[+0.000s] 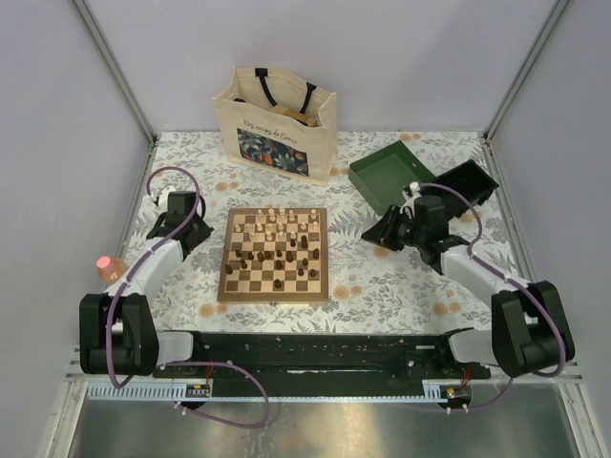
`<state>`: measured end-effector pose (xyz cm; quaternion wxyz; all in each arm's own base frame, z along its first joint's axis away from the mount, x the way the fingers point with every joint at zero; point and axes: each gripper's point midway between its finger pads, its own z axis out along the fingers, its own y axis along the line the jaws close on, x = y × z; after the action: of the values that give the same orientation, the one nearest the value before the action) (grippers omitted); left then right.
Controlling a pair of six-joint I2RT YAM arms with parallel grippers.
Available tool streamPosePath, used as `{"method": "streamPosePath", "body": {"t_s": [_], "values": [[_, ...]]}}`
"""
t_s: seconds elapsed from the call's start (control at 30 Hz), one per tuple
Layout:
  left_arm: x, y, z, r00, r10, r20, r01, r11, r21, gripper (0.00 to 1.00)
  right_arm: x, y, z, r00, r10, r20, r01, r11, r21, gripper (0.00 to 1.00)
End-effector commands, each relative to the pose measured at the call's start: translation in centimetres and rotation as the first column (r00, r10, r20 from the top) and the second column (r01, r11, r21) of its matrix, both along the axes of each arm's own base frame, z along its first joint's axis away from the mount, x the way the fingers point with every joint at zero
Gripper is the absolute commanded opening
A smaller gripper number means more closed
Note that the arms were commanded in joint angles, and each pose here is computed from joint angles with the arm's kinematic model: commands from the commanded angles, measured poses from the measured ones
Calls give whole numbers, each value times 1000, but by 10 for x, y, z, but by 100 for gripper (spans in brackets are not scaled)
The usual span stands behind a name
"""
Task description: Set up the chess pieces on the board
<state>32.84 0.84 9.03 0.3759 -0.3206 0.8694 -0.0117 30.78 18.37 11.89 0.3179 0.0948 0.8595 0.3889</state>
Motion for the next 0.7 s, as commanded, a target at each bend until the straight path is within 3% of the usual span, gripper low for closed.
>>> {"method": "streamPosePath", "body": {"t_s": [0.0, 0.23, 0.47, 0.67], "values": [[6, -2, -6, 999, 28, 23, -26, 997, -73, 0, 7, 28, 12, 998, 58, 1, -57, 995, 79, 17], [-4, 20, -36, 987, 108, -120, -116, 991, -64, 0, 11, 58, -19, 990, 102, -93, -96, 993, 68, 6], [0, 5, -56, 982, 24, -189, -48, 991, -123, 0, 16, 71, -48, 985, 87, -150, -79, 995, 60, 3], [3, -12, -60, 984, -66, -165, 34, 981, -190, 0, 20, 75, -70, 978, 81, -192, -74, 996, 41, 2]]}}
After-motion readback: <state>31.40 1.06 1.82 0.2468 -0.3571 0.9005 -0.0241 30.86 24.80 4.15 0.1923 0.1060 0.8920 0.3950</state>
